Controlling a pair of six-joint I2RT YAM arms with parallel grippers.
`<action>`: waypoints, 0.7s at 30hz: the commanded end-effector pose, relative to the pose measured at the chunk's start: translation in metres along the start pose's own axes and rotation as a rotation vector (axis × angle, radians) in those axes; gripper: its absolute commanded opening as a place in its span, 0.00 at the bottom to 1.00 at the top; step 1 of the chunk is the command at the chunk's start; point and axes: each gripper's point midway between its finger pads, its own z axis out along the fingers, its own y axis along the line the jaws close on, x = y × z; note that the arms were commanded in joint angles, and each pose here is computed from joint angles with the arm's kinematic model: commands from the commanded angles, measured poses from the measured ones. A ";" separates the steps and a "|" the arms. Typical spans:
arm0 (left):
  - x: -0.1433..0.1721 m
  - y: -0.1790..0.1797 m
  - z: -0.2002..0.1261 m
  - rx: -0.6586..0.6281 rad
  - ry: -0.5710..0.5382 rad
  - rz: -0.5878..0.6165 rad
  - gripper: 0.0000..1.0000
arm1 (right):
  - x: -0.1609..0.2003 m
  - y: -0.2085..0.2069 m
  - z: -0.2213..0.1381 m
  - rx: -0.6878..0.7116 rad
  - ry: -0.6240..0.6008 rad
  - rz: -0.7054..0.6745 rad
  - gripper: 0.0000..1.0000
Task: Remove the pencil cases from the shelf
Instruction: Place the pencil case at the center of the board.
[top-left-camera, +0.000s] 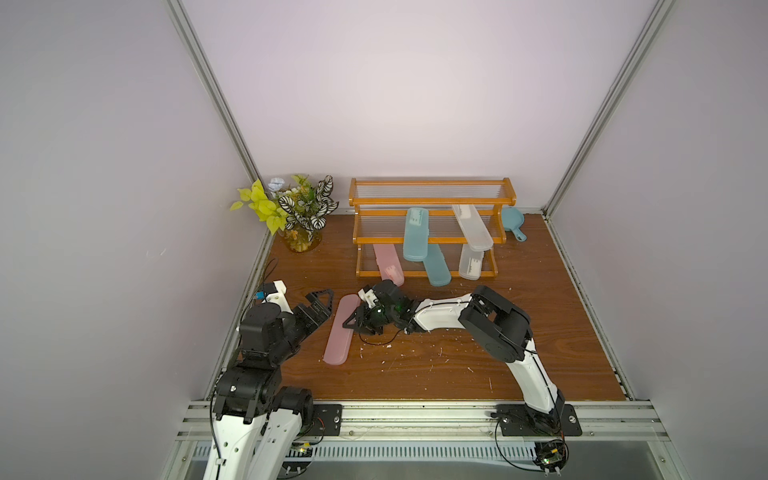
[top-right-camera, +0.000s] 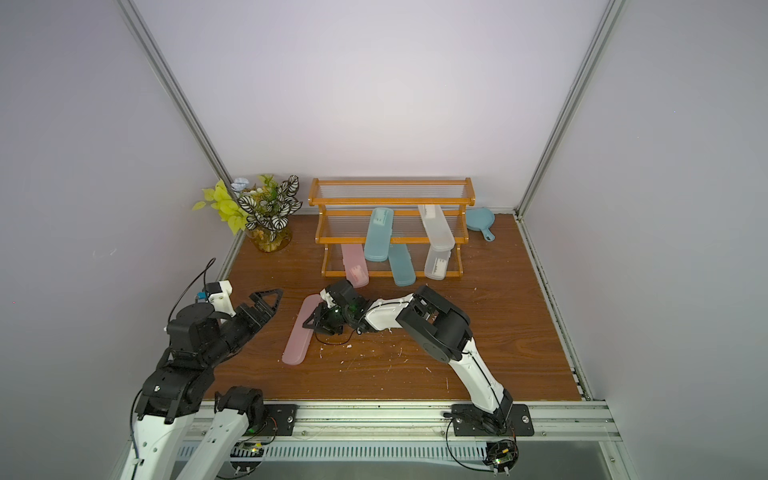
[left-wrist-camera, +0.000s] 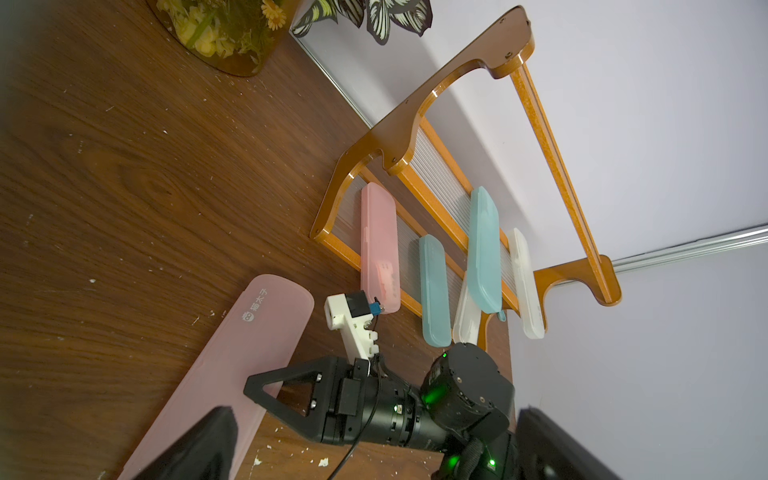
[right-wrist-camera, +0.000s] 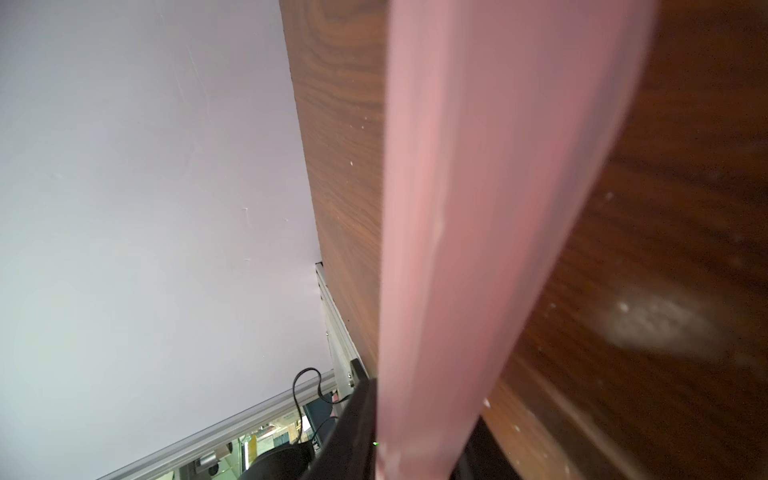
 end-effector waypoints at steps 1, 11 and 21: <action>-0.002 0.006 0.002 -0.023 -0.013 -0.007 0.99 | -0.006 0.016 -0.011 -0.026 -0.015 -0.041 0.39; -0.003 -0.005 0.016 0.022 0.017 0.051 0.99 | -0.007 0.008 -0.054 0.028 -0.085 -0.047 0.55; -0.006 -0.050 0.052 0.290 0.072 0.051 0.99 | 0.011 0.002 -0.128 0.102 -0.175 -0.104 0.67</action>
